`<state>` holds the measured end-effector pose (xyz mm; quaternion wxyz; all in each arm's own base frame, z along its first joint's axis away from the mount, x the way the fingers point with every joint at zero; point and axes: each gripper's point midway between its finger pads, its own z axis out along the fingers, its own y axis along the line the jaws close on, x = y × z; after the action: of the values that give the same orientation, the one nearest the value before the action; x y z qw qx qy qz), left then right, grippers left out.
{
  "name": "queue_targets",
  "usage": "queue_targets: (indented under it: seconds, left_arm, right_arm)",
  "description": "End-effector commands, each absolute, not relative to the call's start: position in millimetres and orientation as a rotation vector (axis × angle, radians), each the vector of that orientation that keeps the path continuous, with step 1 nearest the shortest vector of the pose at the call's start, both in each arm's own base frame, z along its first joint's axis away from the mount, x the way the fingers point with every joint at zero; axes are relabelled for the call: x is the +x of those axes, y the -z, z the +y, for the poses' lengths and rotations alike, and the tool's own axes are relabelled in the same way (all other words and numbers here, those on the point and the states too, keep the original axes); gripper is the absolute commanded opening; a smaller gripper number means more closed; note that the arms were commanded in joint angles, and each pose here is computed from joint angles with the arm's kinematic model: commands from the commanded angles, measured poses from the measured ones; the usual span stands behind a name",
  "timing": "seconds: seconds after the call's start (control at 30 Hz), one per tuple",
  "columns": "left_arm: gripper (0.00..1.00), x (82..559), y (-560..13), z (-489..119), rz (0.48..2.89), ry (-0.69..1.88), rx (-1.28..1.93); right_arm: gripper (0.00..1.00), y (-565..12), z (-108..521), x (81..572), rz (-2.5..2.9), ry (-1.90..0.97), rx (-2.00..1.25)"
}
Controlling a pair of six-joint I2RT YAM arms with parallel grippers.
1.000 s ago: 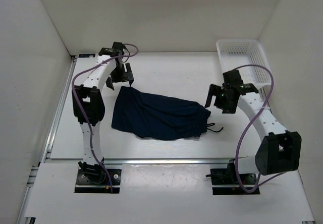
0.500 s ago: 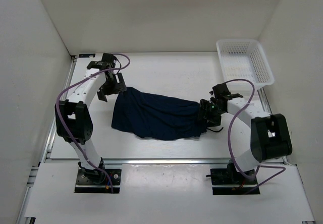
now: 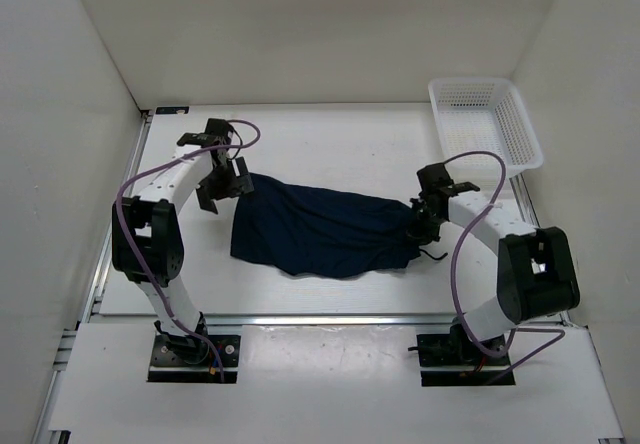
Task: Fold and stack the shorts
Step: Fold the shorts
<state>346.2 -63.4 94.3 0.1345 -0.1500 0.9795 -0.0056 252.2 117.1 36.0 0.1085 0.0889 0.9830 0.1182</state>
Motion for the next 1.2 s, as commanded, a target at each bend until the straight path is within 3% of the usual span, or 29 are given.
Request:
queue_targets:
  seconds: [0.0, 0.13, 0.27, 0.4, 0.43, 0.9, 1.17]
  left_arm:
    - [0.96, 345.3, -96.5, -66.0, 2.808, 0.055, -0.437]
    - [0.94, 331.3, -82.9, -69.9, 2.850, 0.088, -0.436]
    - [0.79, 332.3, -69.2, -92.5, 2.872, 0.173, -0.424]
    - [0.20, 326.9, -38.1, -119.7, 2.962, 0.189, -0.389]
    - [0.10, 327.7, -33.5, -122.2, 2.971, 0.203, -0.389]
    - [0.10, 325.4, -14.8, -147.7, 3.020, 0.290, -0.344]
    - [0.10, 323.0, -17.3, -147.0, 3.010, 0.296, -0.342]
  right_arm:
    - [0.00, -72.3, 83.3, 254.1, 2.840, -0.099, 0.250]
    - [0.00, -107.1, 68.6, 261.8, 2.776, 0.007, 0.267]
    - [0.00, -136.1, 71.8, 275.8, 2.715, -0.021, 0.242]
    - [0.00, -156.8, 81.1, 283.9, 2.698, -0.048, 0.203]
    - [0.00, -165.9, 88.5, 288.6, 2.684, -0.073, 0.182]
    - [0.00, -207.2, 176.6, 300.3, 2.670, -0.094, -0.079]
    - [0.00, -217.3, 278.5, 309.4, 2.613, -0.185, -0.280]
